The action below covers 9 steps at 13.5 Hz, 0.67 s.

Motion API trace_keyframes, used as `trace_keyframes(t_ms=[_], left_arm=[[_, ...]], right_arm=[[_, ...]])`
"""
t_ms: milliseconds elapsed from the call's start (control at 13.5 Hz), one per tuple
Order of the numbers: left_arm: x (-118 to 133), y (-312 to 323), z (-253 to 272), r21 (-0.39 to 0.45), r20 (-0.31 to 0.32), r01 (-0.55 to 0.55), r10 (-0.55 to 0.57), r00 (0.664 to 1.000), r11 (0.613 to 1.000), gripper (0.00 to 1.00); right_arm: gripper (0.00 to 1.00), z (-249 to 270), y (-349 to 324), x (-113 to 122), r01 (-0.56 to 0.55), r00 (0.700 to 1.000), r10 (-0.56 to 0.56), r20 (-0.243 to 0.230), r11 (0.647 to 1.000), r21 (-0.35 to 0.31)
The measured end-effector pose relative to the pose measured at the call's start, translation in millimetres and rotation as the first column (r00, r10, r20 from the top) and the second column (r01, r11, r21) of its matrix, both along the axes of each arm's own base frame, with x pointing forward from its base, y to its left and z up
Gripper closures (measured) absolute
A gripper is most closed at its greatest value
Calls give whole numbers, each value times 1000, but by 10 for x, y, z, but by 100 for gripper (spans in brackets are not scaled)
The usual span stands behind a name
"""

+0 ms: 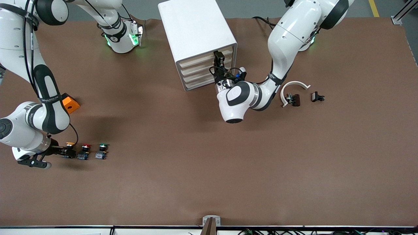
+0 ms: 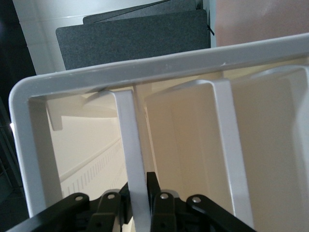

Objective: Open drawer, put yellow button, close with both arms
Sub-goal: 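Pull the drawer open with the left gripper while the right gripper lifts the button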

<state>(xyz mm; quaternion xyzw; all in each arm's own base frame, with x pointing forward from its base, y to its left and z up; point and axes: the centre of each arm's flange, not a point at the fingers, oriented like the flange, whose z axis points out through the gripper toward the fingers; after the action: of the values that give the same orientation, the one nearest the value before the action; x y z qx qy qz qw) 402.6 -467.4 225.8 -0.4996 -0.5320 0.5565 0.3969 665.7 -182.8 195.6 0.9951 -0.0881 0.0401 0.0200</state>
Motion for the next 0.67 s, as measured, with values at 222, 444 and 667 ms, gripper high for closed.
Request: trace_keyframes(t_ms=[222, 444, 667], left_arm=[[34, 41, -11, 7, -4, -9, 9, 1000, 1000, 89], [189, 194, -26, 11, -8, -45, 45, 999, 999, 89], [478, 457, -20, 10, 0, -115, 115, 993, 993, 88]], right_arm=[[0, -53, -5, -11, 1, 1000, -1, -7, 1000, 1], [0, -97, -6, -18, 1, 1000, -1, -13, 1000, 2], [13, -112, -6, -21, 0, 1000, 0, -15, 1000, 3]])
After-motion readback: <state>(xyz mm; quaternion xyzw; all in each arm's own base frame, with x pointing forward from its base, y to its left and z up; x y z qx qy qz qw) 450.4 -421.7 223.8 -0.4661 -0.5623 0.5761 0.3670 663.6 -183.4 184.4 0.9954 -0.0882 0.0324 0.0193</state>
